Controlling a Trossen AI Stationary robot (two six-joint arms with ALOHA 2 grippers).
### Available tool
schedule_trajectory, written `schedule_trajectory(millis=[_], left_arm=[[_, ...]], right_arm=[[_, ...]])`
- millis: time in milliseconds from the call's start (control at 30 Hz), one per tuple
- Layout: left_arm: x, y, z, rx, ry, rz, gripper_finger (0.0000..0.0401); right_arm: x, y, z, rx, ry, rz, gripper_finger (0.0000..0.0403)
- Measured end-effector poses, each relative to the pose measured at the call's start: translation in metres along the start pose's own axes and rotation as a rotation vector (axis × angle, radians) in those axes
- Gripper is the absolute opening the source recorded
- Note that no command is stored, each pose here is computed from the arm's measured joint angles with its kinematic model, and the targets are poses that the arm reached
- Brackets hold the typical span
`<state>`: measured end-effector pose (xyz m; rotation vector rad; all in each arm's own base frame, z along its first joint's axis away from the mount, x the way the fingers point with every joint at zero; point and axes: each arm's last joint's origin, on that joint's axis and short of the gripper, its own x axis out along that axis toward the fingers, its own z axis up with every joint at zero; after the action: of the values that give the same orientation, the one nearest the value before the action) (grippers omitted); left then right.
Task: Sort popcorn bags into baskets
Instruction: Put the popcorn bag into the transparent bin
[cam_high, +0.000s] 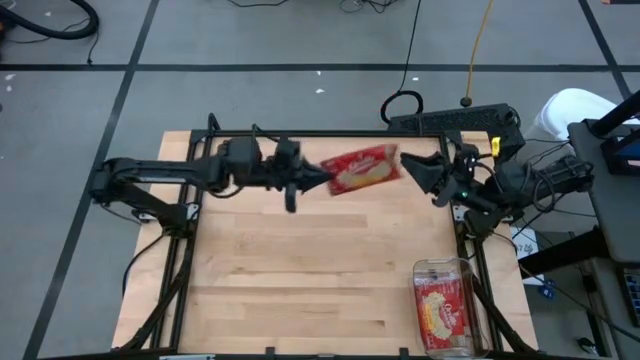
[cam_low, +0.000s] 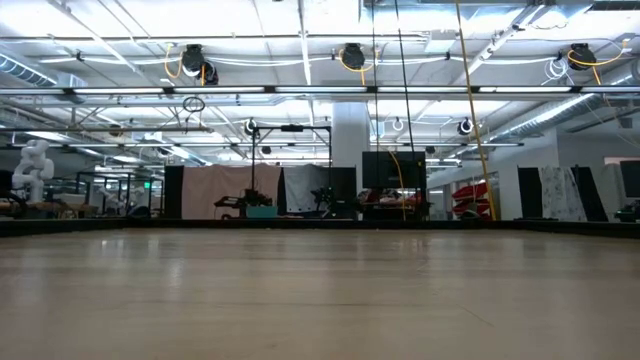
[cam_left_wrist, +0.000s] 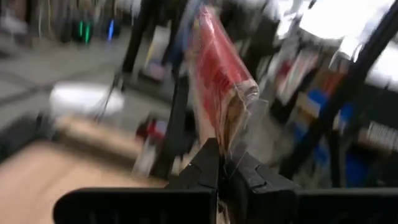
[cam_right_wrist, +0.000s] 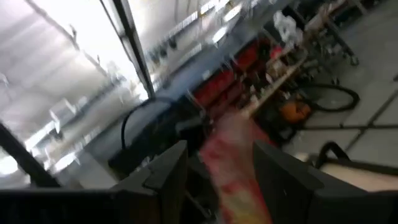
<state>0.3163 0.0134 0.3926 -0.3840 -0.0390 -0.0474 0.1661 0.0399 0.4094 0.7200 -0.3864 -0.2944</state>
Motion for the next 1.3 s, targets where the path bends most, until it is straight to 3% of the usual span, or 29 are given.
schedule_trajectory(millis=[200,467,633,800,1033,1300], left_arm=[[-0.033,-0.002,-0.008,0.011,0.286,0.037,0.0007],[-0.049,-0.012,-0.023,-0.027,0.518,-0.078,0.0005],[-0.051,-0.021,-0.029,-0.055,0.579,-0.157,0.0013],[-0.051,-0.03,-0.033,-0.053,0.595,-0.191,0.0014],[-0.048,-0.038,-0.044,-0.059,0.656,-0.209,0.0015],[-0.04,-0.046,-0.061,-0.056,0.726,-0.223,0.0006]], right_arm=[[0.004,0.029,0.016,-0.094,0.133,-0.079,0.0175],[0.043,0.071,0.019,-0.229,0.432,-0.153,0.0176],[0.078,0.079,-0.011,-0.264,0.724,-0.188,0.0176],[0.107,0.069,-0.054,-0.256,1.007,-0.232,0.0176],[0.136,0.057,-0.093,-0.254,1.13,-0.168,0.0176],[0.15,0.049,-0.106,-0.303,1.21,-0.048,0.0164]])
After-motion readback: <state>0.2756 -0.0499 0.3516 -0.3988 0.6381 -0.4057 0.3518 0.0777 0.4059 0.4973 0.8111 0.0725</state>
